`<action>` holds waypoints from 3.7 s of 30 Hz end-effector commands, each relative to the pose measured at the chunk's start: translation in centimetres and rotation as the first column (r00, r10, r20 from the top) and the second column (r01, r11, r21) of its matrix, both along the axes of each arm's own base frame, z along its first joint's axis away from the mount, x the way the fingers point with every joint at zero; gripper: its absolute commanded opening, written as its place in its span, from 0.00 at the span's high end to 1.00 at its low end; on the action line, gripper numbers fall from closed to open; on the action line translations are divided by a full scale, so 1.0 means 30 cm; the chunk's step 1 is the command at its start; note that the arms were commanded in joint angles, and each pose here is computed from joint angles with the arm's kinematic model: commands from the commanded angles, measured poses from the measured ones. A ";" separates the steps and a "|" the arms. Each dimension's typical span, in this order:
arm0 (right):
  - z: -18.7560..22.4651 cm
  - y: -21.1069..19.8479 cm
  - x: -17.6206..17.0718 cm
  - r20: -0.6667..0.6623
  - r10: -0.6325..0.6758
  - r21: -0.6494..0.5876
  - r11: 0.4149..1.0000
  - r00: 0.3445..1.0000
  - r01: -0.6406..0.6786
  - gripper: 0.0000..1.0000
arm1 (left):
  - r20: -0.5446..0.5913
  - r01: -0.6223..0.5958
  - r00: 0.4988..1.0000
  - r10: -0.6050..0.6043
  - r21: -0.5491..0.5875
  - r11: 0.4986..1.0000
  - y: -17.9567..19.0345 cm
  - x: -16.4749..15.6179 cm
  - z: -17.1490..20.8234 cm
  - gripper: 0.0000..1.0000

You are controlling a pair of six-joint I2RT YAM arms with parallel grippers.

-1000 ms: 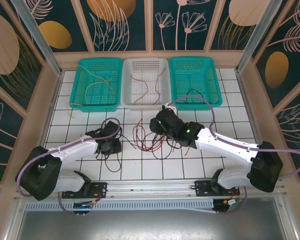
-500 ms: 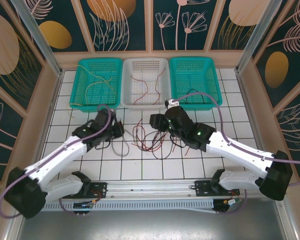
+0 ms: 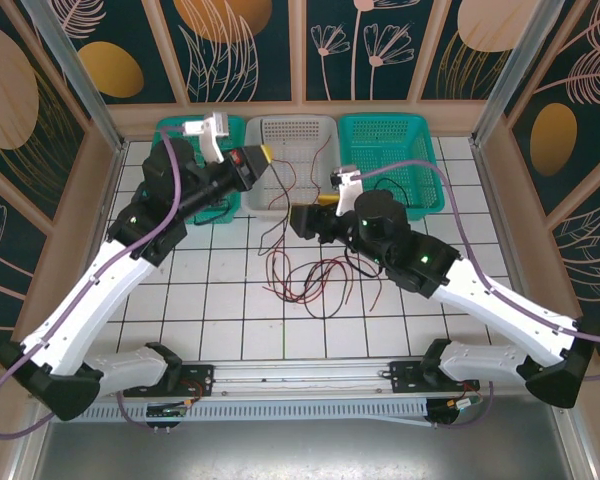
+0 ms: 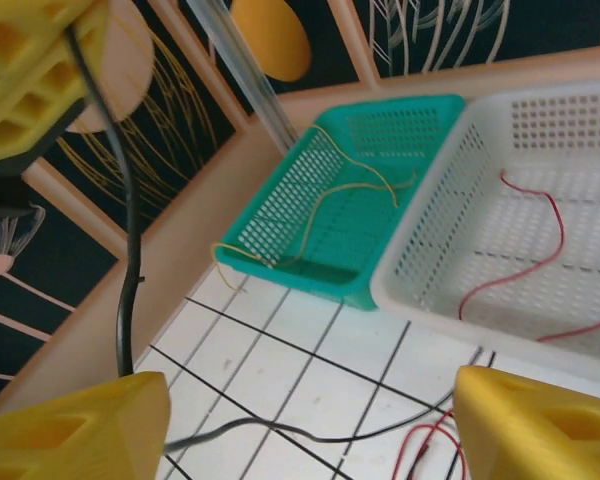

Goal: Untangle the cables

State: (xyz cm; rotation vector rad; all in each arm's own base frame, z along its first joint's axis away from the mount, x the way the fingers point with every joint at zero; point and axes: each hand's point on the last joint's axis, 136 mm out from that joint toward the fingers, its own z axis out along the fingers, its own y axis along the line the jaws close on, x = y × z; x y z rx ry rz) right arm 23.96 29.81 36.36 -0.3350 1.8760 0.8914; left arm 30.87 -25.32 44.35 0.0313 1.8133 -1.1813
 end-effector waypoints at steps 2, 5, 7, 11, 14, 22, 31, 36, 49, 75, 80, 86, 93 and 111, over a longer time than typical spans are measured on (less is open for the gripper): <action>0.130 -0.029 0.007 0.043 0.032 0.063 0.997 0.999 -0.035 0.18 | 0.079 0.106 0.991 -0.104 -0.021 0.994 -0.072 -0.001 0.094 1.00; 0.153 -0.034 0.019 0.035 0.057 0.086 0.994 0.998 -0.060 0.19 | 0.084 0.157 0.984 -0.155 -0.019 0.987 -0.105 -0.002 0.101 1.00; 0.168 -0.029 0.016 0.040 0.085 0.103 0.991 0.996 -0.089 0.22 | 0.086 0.176 0.981 -0.174 -0.012 0.984 -0.116 -0.002 0.101 1.00; 0.193 -0.019 0.017 0.049 0.115 0.130 0.984 0.992 -0.121 0.29 | 0.097 0.207 0.974 -0.207 0.009 0.978 -0.133 -0.006 0.102 1.00; 0.197 -0.010 0.028 0.044 0.117 0.128 0.984 0.992 -0.122 0.44 | 0.107 0.241 0.964 -0.242 0.020 0.970 -0.147 -0.019 0.108 1.00; 0.210 0.002 0.050 0.045 0.114 0.120 0.986 0.993 -0.118 0.80 | 0.100 0.276 0.954 -0.284 0.080 0.958 -0.163 -0.025 0.085 1.00; 0.296 -0.041 0.044 0.092 0.075 0.192 0.977 0.993 -0.092 1.00 | 0.108 0.235 0.965 -0.239 0.043 0.971 -0.157 0.003 0.049 0.46; 0.432 -0.121 0.028 0.169 0.058 0.335 0.935 0.984 -0.112 1.00 | 0.182 0.374 0.917 -0.354 -0.093 0.923 -0.183 -0.084 0.011 0.38; 0.540 -0.162 0.053 0.186 0.074 0.471 0.868 0.980 -0.155 1.00 | 0.333 0.527 0.822 -0.462 -0.136 0.839 -0.223 -0.151 -0.005 0.24; 0.485 -0.213 0.254 0.117 -0.094 0.488 0.872 0.989 0.025 1.00 | 0.232 0.686 0.703 -0.672 0.025 0.727 -0.500 -0.332 -0.242 1.00; 0.482 -0.232 0.298 0.111 -0.118 0.465 0.884 0.987 0.053 1.00 | 0.147 0.414 0.895 -0.422 0.083 0.907 -0.457 -0.155 -0.293 0.54; 0.487 -0.363 0.393 0.113 -0.247 0.417 0.891 0.962 0.180 1.00 | 0.023 0.076 0.996 -0.081 0.179 0.981 -0.309 0.005 -0.380 0.38; 0.468 -0.530 0.571 0.092 -0.344 0.376 0.881 0.934 0.287 1.00 | -0.011 -0.093 0.995 0.099 0.237 0.967 -0.121 -0.015 -0.429 0.23; -0.144 -0.776 1.031 -0.288 -0.453 0.100 0.862 0.844 0.497 0.66 | -0.322 0.137 0.947 0.012 0.435 0.890 -0.058 -0.188 -0.922 0.33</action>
